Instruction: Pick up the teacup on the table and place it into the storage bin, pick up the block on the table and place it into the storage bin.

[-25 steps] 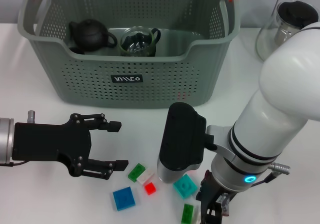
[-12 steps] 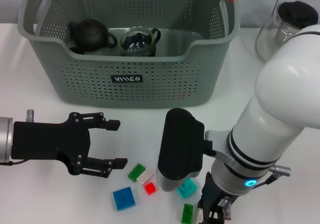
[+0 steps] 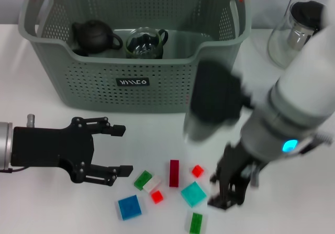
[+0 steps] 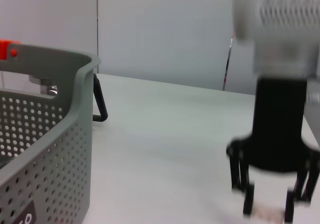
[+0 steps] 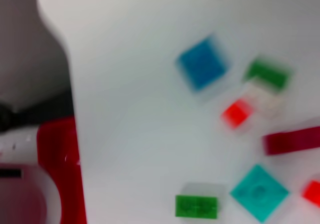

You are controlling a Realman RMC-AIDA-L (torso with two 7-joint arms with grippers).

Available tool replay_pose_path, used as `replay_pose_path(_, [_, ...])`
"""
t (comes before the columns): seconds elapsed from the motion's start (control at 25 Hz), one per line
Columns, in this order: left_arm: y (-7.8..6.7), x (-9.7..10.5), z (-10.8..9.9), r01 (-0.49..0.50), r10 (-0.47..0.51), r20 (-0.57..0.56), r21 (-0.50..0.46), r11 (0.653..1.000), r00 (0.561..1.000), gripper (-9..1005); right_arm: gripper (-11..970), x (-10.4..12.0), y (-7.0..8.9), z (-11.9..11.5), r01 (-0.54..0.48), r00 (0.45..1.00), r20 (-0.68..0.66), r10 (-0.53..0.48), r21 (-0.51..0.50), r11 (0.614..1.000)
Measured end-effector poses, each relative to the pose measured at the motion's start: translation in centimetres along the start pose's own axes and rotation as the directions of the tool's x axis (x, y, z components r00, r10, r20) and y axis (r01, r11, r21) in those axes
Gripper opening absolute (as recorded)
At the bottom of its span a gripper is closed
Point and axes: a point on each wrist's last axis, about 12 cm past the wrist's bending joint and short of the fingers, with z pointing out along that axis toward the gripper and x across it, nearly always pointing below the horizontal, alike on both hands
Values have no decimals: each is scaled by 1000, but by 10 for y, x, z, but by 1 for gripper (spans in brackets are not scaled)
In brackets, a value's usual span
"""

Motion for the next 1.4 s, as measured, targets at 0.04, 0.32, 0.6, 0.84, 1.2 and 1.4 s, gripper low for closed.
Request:
replay_pose_path(0.04, [0, 0, 0, 0, 0, 0, -2, 1000, 1000, 860, 465, 0, -3, -11, -9, 1000, 24, 9, 3, 1000])
replay_pose_path(0.32, [0, 1, -3, 6, -6, 8, -11, 1000, 1000, 860, 488, -6, -42, -93, -81, 935, 351, 55, 61, 995])
replay_pose_path(0.6, [2, -2, -2, -3, 3, 16, -7, 1000, 1000, 860, 511, -41, -88, -103, -165, 833, 552, 21, 213, 963])
replay_pose_path(0.84, [4, -5, -2, -15, 15, 10, -4, 1000, 1000, 860, 530, -68, -126, -81, -259, 829, 557, 41, 317, 913])
replay_pose_path(1.2, [6, -7, -2, -17, 17, 8, 1, 1000, 1000, 860, 560, -72, -142, -72, -312, 818, 573, 56, 359, 879])
replay_pose_path(1.4, [6, -7, -1, -18, 18, 9, 1, 1000, 1000, 859, 647, -65, -140, -77, -319, 801, 597, 49, 356, 878])
